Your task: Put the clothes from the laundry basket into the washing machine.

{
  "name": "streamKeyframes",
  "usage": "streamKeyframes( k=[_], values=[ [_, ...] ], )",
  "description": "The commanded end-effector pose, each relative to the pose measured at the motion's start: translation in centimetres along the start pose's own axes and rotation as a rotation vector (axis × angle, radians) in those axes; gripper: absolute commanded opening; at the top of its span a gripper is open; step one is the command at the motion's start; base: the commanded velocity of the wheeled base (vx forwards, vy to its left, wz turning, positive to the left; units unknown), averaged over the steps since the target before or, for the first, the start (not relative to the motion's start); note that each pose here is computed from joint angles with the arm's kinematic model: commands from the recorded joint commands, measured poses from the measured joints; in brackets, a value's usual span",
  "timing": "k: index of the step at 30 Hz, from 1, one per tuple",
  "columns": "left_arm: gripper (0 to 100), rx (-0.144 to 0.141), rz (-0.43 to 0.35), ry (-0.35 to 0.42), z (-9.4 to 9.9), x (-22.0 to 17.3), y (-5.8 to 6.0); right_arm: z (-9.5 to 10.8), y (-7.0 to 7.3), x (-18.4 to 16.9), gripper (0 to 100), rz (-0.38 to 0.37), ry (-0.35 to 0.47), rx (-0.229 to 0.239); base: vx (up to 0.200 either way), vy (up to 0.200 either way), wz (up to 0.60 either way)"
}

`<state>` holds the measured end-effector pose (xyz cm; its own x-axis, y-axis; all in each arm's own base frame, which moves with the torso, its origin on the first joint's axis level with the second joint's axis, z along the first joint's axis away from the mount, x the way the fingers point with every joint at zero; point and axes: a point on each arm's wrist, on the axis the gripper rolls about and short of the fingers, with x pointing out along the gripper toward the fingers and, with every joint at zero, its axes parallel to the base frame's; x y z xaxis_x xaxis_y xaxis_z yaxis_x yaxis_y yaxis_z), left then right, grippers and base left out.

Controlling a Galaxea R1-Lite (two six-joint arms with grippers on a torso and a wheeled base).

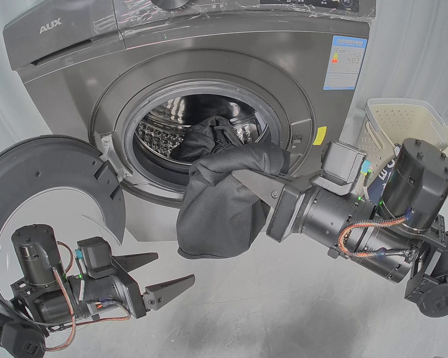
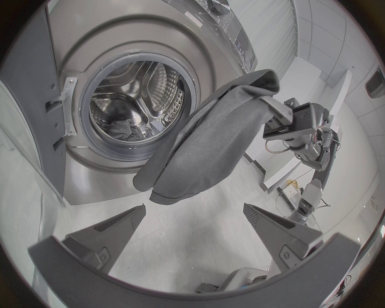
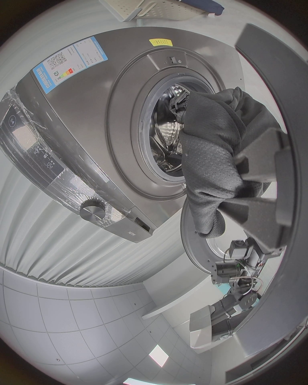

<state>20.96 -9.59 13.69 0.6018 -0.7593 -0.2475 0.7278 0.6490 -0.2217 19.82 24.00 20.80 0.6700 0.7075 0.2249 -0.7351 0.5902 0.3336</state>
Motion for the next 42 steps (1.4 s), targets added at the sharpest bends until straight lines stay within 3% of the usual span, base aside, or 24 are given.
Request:
streamKeyframes(
  k=[1, 5, 16, 26, 27, 36, 39, 42],
  values=[
    [100, -0.02, 0.004, 0.034, -0.7, 2.4, 1.4, 0.0, 0.2, -0.2, 0, 0.007, 0.002, 0.002, 0.0, 0.0, 0.0],
    [100, -0.023, 0.009, 0.039, -0.8, 3.7, 2.3, -0.2, 0.5, -0.3, 0, 0.016, 0.009, 0.006, 0.0, 0.0, 0.0],
    [100, -0.009, -0.005, 0.017, -0.6, 6.3, 3.5, 0.0, 0.9, -0.6, 0, 0.026, 0.007, 0.007, 0.0, 0.0, 0.0],
    [100, 0.014, -0.056, -0.014, -0.4, 7.1, 2.3, -0.1, 0.9, -0.5, 0, 0.025, 0.01, 0.007, 0.0, 0.0, 0.0],
    [0, 0.019, -0.058, -0.024, -0.4, 7.1, 2.2, -0.2, 0.9, -0.6, 0, 0.024, 0.013, 0.008, 0.0, 0.0, 0.0],
    [0, 0.032, -0.084, -0.062, -0.5, 6.5, 1.2, -0.6, 0.6, -1.0, 0, 0.015, 0.03, 0.004, 0.0, 0.0, 0.0],
    [0, 0.039, -0.113, -0.079, -1.0, 4.9, -0.4, -0.9, 0.3, -1.1, 0, 0.006, 0.043, 0.001, 0.0, 0.0, 0.0],
    [0, 0.051, -0.128, -0.099, -1.1, 4.2, -1.1, -1.2, 0.1, -1.3, 0, 0.001, 0.053, 0.0, 0.0, 0.0, 0.0]
  ],
)
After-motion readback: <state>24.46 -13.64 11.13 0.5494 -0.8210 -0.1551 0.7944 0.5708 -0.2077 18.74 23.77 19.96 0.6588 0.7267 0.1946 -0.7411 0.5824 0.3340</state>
